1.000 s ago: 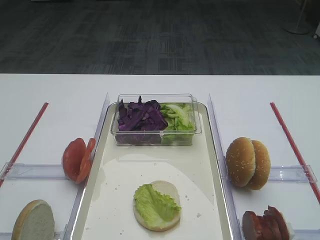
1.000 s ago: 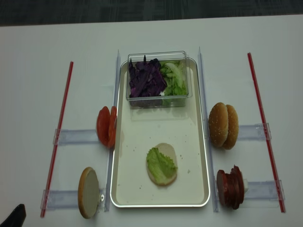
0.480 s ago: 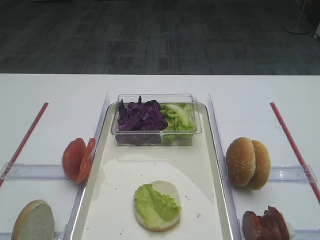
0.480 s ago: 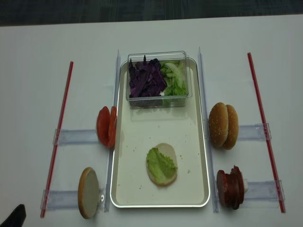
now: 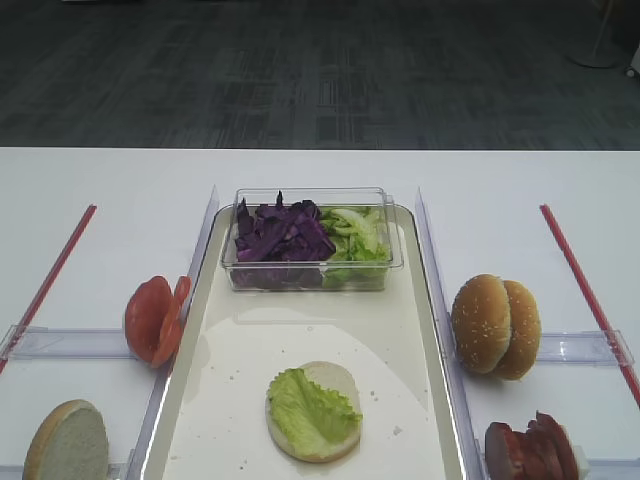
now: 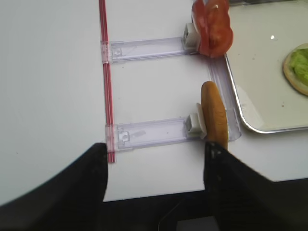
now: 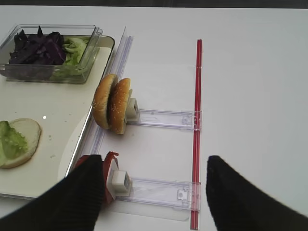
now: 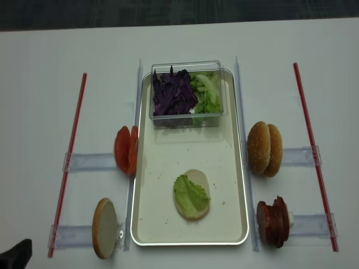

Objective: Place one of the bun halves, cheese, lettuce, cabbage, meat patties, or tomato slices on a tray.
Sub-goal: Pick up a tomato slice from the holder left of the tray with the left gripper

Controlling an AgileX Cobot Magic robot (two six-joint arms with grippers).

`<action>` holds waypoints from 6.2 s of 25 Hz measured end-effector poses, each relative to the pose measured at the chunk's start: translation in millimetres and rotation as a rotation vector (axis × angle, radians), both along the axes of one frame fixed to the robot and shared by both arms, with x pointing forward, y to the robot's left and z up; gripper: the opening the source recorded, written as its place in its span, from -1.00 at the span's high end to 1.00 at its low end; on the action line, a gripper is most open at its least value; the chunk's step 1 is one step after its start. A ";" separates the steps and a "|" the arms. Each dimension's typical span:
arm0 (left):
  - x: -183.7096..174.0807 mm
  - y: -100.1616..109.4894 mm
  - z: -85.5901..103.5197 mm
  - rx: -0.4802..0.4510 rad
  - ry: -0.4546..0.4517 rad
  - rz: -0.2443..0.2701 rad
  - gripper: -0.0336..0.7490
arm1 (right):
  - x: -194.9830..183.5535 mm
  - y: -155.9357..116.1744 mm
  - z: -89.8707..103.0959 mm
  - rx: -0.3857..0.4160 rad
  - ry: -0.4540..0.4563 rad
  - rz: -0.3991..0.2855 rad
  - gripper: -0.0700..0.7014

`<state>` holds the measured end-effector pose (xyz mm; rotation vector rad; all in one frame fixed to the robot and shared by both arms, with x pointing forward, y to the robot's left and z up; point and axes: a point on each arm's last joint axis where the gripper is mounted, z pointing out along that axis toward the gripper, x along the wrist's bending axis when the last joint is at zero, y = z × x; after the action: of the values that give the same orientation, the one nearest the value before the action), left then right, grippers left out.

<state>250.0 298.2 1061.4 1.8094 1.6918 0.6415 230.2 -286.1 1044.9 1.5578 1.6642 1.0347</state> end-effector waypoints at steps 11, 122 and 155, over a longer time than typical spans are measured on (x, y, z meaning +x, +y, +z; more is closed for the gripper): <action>41.7 -3.7 31.4 -0.016 0.136 0.033 -0.15 | 0.0 0.0 0.0 0.000 0.000 0.000 -0.44; 299.2 -182.0 -98.5 0.320 0.629 -0.021 0.49 | 0.1 0.0 0.2 0.000 -0.002 0.000 -0.44; 301.3 -182.3 -75.0 0.351 0.634 -0.054 0.85 | 0.1 0.0 0.2 0.000 -0.002 0.000 -0.44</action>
<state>551.3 115.9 986.4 2.4909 2.0022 0.3724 230.3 -286.1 1045.0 1.5563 1.6623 1.0361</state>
